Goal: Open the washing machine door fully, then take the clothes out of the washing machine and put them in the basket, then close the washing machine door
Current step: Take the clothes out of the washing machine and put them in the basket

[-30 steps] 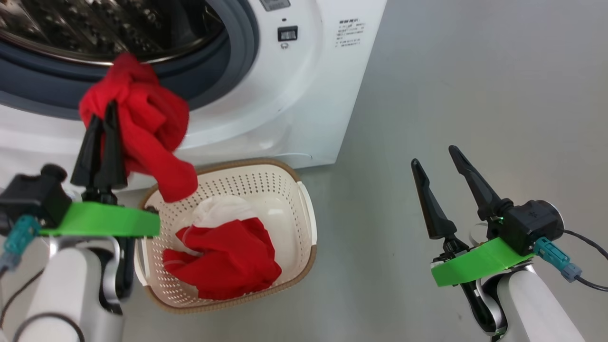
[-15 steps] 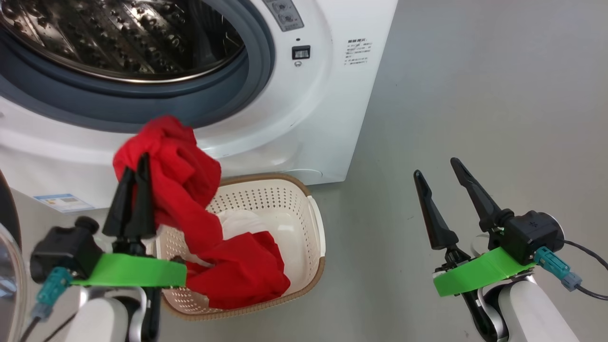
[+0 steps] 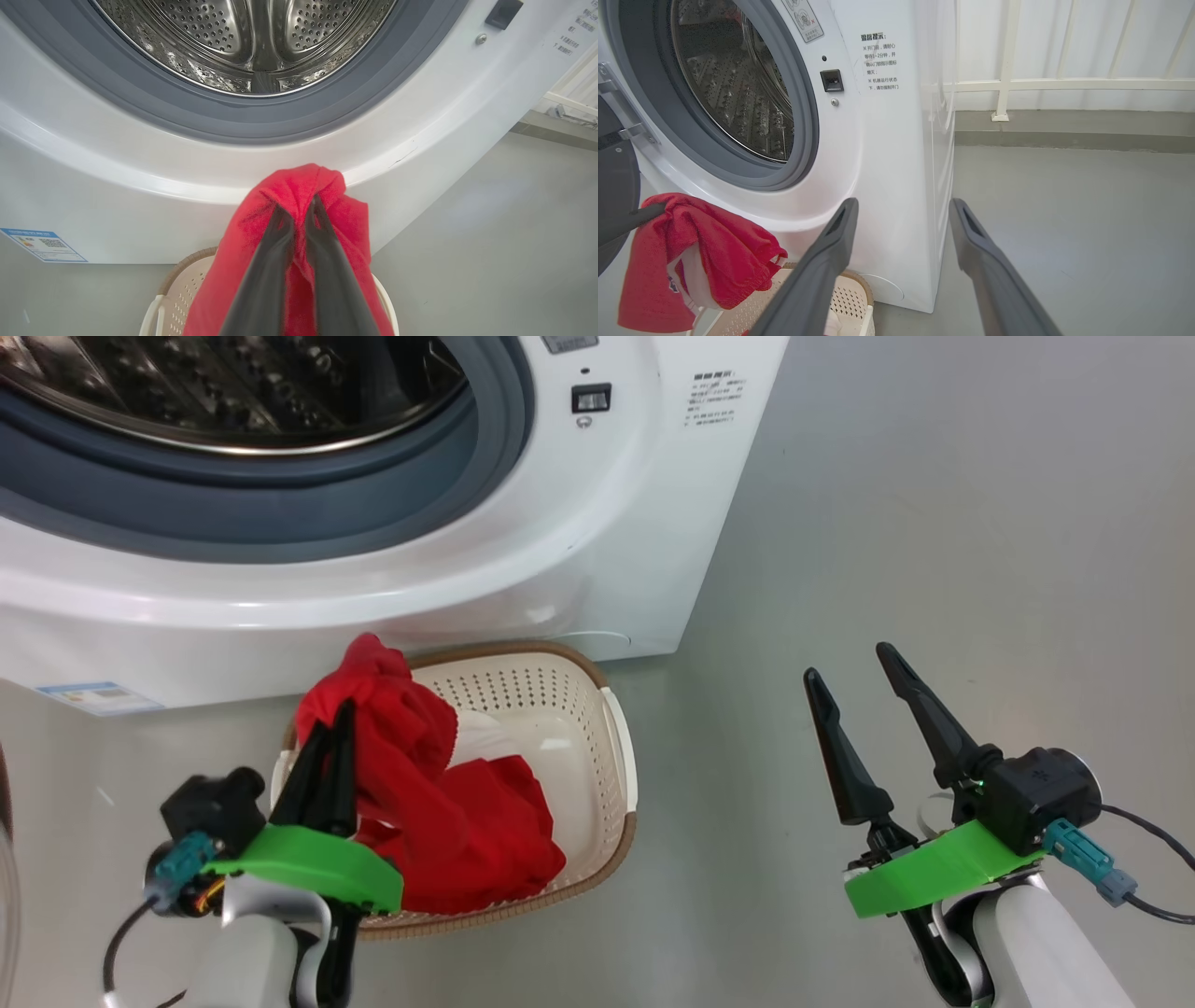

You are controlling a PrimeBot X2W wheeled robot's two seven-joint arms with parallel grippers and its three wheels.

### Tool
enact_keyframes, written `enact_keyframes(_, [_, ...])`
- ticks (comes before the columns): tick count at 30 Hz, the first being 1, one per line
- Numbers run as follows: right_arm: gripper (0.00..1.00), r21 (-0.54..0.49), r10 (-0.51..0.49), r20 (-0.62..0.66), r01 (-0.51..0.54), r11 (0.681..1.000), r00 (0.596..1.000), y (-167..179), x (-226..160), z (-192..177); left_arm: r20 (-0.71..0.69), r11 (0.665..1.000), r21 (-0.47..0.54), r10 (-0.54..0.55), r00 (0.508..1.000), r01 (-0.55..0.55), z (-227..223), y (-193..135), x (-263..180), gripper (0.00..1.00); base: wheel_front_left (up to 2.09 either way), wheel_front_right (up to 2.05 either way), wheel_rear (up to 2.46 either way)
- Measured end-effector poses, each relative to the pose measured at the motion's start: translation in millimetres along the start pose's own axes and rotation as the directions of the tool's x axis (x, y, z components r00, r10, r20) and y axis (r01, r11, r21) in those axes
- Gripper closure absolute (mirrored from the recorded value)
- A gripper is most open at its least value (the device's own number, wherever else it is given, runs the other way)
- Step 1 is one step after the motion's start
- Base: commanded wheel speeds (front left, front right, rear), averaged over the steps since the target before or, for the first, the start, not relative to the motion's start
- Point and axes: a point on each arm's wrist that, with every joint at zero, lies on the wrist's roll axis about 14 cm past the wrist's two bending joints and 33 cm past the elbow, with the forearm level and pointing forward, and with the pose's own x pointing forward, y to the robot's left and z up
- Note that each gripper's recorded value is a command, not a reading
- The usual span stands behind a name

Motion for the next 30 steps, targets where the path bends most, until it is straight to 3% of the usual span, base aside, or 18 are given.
enact_keyframes(12, [0.00, 0.006, -0.004, -0.041, 0.004, 1.000, 0.999, -6, 12, -19, -0.222, 0.992, -0.121, 0.013, 0.975, -0.041, -73, 7, 20, 1.00, 0.00, 0.00, 0.00])
enact_keyframes(30, [0.00, 0.016, -0.007, -0.116, 0.009, 1.000, 0.993, -14, 27, -56, -0.503, 0.992, -0.077, 0.049, 0.863, -0.101, -160, 24, 24, 1.00, 0.00, 0.00, 0.00])
